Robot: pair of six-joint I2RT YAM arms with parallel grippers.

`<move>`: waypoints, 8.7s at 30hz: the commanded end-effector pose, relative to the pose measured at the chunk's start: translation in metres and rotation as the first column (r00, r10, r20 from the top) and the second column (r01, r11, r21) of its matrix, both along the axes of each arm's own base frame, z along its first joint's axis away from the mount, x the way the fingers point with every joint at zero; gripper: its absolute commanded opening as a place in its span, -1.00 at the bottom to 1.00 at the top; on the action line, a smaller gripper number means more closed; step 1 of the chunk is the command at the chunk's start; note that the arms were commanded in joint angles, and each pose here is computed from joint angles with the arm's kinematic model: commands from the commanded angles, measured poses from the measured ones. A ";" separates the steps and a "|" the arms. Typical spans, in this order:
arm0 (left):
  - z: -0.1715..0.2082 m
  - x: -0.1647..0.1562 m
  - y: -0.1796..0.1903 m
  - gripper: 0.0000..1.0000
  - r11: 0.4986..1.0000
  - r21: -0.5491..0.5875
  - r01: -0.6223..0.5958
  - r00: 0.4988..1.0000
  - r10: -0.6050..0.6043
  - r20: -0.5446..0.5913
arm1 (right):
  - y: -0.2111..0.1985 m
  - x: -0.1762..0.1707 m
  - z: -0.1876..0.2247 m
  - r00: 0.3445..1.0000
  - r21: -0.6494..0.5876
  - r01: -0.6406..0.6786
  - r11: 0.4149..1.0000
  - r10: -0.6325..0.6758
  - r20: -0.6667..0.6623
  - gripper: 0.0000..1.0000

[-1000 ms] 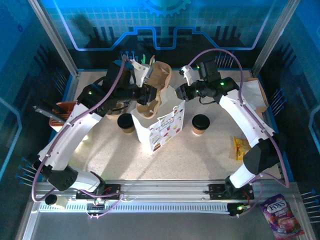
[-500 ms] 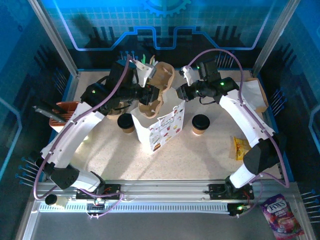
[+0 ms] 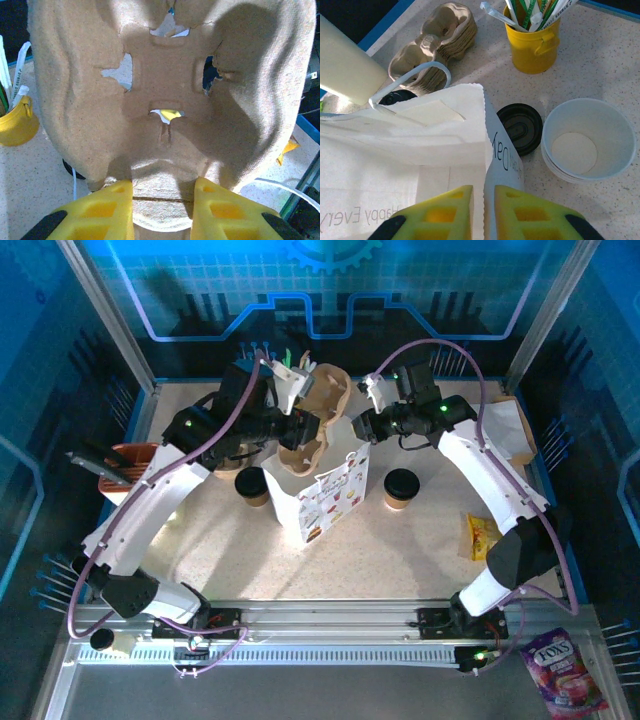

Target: Pack the takeout coffee

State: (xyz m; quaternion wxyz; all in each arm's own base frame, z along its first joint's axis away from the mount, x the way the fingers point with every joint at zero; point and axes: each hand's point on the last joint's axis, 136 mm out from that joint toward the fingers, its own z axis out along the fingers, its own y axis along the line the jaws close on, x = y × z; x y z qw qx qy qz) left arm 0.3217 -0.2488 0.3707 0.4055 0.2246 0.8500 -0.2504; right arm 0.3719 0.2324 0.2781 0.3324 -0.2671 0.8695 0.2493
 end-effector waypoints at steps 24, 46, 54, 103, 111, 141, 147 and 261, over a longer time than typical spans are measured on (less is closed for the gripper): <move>-0.033 0.001 -0.008 -0.44 0.991 0.104 0.088 0.996 -0.091 0.024 | 0.004 -0.012 0.003 1.000 0.010 -0.022 1.000 0.022 0.002 -0.79; -0.058 -0.002 -0.001 -0.44 0.982 0.163 0.096 0.995 -0.094 -0.015 | 0.002 -0.014 0.003 1.000 0.015 -0.017 1.000 0.017 0.003 -0.79; -0.062 -0.006 -0.003 -0.45 0.982 0.158 0.103 0.994 -0.098 -0.039 | 0.003 -0.014 0.004 1.000 0.018 -0.017 1.000 0.017 0.003 -0.80; -0.027 -0.001 -0.013 -0.46 0.980 0.156 0.123 0.982 -0.142 0.122 | 0.002 -0.014 0.012 1.000 0.049 -0.009 0.999 0.008 0.015 -0.69; -0.034 -0.006 -0.016 -0.46 0.975 0.157 0.154 0.979 -0.172 0.109 | 0.000 -0.013 0.008 1.000 0.057 -0.006 0.998 0.006 0.002 -0.71; -0.051 -0.014 -0.009 -0.46 0.966 0.199 0.167 0.979 -0.186 0.078 | -0.004 -0.014 0.010 1.000 0.129 -0.006 0.992 0.009 -0.023 -0.79; -0.053 -0.017 -0.008 -0.47 0.965 0.198 0.172 0.980 -0.188 0.062 | -0.005 -0.013 0.009 1.000 0.130 -0.006 0.992 0.009 -0.027 -0.81; -0.151 -0.034 -0.006 -0.46 0.874 0.385 0.297 0.940 -0.196 -0.280 | -0.016 -0.028 0.005 0.998 0.164 0.022 0.986 -0.013 -0.058 -0.85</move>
